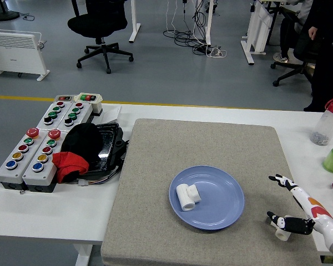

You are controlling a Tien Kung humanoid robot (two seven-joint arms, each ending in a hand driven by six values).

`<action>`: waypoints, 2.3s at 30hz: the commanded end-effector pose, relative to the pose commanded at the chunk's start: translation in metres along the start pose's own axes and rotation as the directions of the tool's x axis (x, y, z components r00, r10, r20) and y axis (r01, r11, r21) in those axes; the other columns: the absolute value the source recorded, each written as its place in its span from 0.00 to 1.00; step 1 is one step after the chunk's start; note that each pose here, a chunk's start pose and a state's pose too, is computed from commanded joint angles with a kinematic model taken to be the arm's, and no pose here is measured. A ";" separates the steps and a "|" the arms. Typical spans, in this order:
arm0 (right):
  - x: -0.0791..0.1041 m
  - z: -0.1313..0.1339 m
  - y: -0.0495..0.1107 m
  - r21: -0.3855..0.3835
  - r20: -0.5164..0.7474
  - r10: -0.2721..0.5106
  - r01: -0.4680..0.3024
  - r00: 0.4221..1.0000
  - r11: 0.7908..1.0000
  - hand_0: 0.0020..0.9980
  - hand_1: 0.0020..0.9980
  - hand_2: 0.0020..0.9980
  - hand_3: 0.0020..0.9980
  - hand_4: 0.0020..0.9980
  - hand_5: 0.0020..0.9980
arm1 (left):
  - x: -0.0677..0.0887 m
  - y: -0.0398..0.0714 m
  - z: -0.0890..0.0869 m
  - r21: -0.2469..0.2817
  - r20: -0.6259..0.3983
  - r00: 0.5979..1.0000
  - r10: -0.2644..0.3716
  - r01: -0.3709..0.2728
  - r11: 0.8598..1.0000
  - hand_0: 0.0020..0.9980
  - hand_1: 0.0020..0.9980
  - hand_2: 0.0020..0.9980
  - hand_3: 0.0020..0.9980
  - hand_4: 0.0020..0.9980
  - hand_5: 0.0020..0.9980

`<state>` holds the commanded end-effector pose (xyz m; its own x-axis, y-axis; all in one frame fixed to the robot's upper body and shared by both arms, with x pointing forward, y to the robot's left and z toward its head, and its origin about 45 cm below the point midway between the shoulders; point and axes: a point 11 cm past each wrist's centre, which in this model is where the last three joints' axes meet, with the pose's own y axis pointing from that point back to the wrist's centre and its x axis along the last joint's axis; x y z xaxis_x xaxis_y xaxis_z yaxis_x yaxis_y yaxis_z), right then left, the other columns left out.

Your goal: Pick pipe place plate twice

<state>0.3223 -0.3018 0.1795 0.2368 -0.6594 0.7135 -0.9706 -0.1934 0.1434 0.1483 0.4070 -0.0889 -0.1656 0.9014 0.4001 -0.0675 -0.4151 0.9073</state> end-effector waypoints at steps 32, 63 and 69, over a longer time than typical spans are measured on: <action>-0.028 0.028 0.015 -0.087 0.030 -0.006 0.008 1.000 0.996 0.75 0.77 0.91 0.86 0.77 0.37 | -0.002 0.001 0.002 -0.004 0.008 1.000 -0.005 0.005 1.000 0.72 0.74 0.71 0.65 0.40 1.00; -0.018 0.014 0.009 -0.039 0.072 0.084 -0.082 0.994 0.996 0.38 0.51 0.75 0.75 0.63 0.23 | -0.002 0.000 -0.001 0.000 0.017 1.000 -0.009 0.009 1.000 0.72 0.74 0.71 0.65 0.40 1.00; -0.017 0.007 0.005 -0.020 0.075 0.088 -0.087 0.993 0.996 0.36 0.49 0.74 0.74 0.62 0.21 | -0.003 0.000 0.001 -0.003 0.013 1.000 -0.010 0.010 1.000 0.72 0.74 0.71 0.65 0.40 1.00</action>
<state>0.3138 -0.2968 0.1634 0.1528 -0.7263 0.6702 -0.9882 -0.1210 0.0942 0.1496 0.4044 -0.0894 -0.1516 0.9072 0.3925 -0.0719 -0.4062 0.9109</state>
